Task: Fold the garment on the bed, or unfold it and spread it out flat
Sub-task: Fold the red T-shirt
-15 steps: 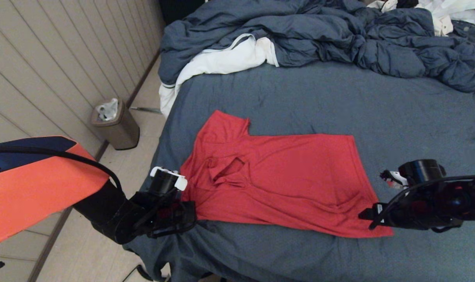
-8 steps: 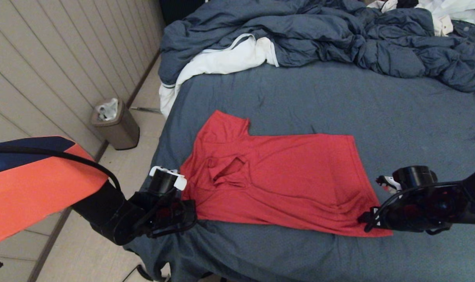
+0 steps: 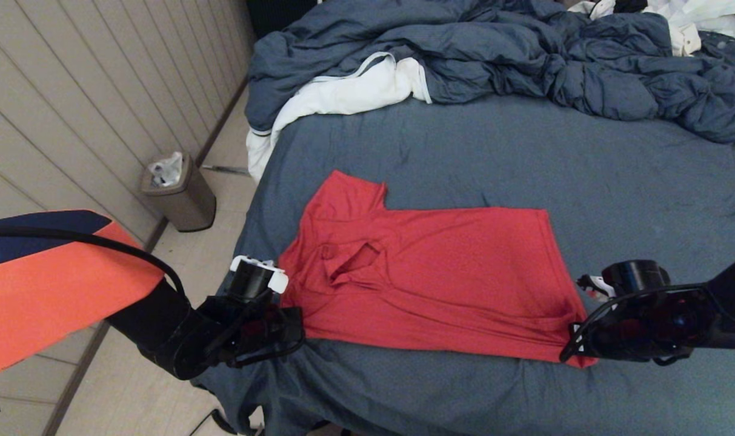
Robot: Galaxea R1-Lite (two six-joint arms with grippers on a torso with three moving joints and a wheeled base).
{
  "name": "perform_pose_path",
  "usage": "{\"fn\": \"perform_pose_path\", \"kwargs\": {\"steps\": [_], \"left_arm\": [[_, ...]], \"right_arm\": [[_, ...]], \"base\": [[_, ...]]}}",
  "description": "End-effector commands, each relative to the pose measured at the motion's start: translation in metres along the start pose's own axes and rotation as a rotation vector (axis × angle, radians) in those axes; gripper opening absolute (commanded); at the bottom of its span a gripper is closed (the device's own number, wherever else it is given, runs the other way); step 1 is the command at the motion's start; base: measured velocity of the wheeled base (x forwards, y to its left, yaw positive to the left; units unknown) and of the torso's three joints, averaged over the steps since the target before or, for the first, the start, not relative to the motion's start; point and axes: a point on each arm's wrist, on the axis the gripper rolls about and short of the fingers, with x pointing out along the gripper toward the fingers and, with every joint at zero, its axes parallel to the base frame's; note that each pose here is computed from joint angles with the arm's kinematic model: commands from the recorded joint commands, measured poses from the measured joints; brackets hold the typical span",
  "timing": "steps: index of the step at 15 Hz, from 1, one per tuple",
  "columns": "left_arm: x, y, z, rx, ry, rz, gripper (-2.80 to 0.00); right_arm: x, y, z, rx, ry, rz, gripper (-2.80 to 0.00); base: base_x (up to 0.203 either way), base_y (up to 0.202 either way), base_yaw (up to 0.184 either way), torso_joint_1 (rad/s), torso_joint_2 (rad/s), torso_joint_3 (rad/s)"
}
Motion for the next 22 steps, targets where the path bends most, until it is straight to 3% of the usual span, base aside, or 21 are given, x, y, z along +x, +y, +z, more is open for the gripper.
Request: {"fn": "perform_pose_path", "kwargs": {"steps": [1,4,11,14,19,22], "left_arm": [[-0.004,-0.002,-0.004,0.011,-0.001,0.012,-2.8],[-0.021,-0.015,-0.008,0.049,0.001,-0.033,-2.8],[-0.077,-0.012,-0.005,0.106,0.04,-0.02,-2.8],[-0.079,-0.012,-0.007,0.136,0.053,-0.015,-2.8],[-0.086,-0.002,-0.039,0.163,0.142,0.005,-2.8],[-0.088,0.002,-0.047,0.162,0.145,-0.002,-2.8]], "right_arm": [[-0.008,0.0,0.0,0.0,-0.017,0.001,-2.8],[-0.022,0.0,0.002,-0.007,-0.052,0.005,-2.8],[-0.038,-0.004,-0.018,-0.034,-0.026,0.004,-2.8],[-0.04,-0.004,-0.022,-0.043,-0.019,0.004,-2.8],[-0.04,-0.01,-0.042,-0.065,0.042,-0.002,-2.8],[-0.037,-0.012,-0.05,-0.069,0.073,0.014,-2.8]], "base": [[0.0,0.0,0.0,0.0,0.0,0.0],[0.0,0.0,0.0,0.0,0.0,0.0],[0.0,0.0,0.0,0.0,0.0,0.0],[0.0,0.0,0.0,0.0,0.0,0.0],[0.0,0.0,0.0,0.0,0.0,0.0],[0.0,0.0,0.0,0.0,0.0,0.0]]}}
